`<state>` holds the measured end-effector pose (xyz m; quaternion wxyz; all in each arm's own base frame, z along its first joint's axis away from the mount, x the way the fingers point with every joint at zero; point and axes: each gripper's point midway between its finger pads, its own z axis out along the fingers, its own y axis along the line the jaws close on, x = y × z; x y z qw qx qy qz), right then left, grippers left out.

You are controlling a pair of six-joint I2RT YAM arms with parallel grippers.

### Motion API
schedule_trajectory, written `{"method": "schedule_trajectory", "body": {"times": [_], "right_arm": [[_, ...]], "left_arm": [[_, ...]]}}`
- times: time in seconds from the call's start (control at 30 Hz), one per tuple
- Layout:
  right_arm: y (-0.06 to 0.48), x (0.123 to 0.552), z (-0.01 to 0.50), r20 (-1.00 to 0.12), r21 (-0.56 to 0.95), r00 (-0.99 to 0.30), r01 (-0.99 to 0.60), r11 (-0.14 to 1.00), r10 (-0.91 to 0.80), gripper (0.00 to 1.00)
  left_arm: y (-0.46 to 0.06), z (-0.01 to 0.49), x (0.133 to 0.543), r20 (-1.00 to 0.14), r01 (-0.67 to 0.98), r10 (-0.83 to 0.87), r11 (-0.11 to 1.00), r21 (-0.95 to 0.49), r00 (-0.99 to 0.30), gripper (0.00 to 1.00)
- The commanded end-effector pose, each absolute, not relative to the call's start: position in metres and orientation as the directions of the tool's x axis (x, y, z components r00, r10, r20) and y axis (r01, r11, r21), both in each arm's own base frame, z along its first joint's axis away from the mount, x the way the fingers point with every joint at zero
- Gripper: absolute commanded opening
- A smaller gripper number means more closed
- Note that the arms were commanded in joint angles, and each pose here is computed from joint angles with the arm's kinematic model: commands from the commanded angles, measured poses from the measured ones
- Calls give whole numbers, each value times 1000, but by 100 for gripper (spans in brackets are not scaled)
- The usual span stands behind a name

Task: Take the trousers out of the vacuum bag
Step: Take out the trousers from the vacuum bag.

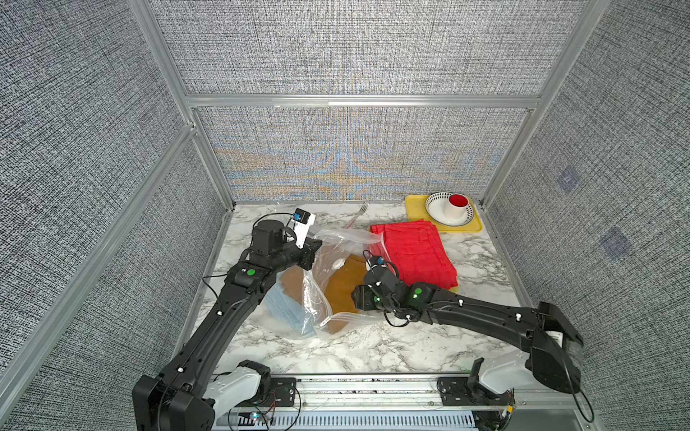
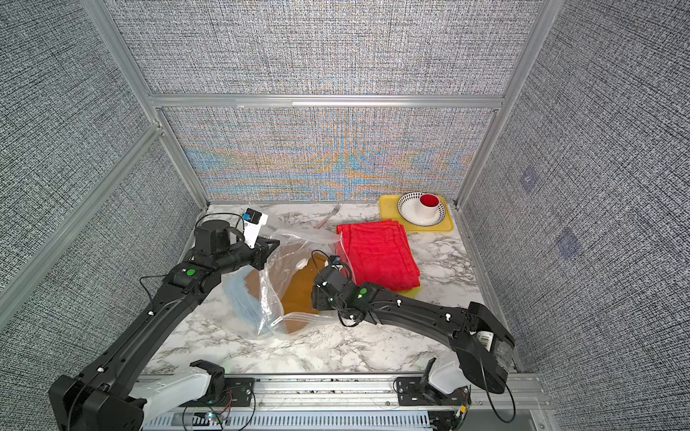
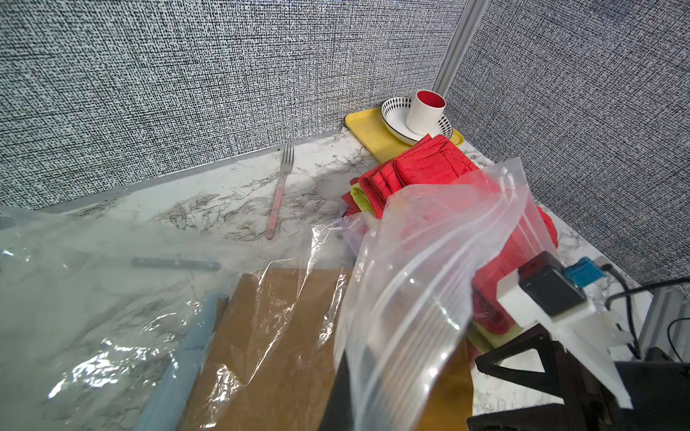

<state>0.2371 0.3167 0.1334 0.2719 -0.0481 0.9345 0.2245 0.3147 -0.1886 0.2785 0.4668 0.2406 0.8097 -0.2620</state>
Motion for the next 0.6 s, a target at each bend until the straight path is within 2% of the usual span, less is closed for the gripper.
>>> {"method": "schedule_trajectory", "body": {"times": [0.0, 0.27, 0.57], "right_arm": [[323, 232, 129, -484, 438, -873, -182, 880, 59, 77], [341, 230, 104, -431, 448, -900, -160, 879, 56, 81], [350, 245, 90, -483, 484, -867, -149, 862, 121, 83]], "left_arm": [[-190, 293, 322, -912, 641, 126, 748, -172, -391, 0], [-188, 296, 323, -916, 632, 120, 757, -165, -382, 0], [-182, 296, 320, -920, 617, 116, 772, -154, -374, 0]]}}
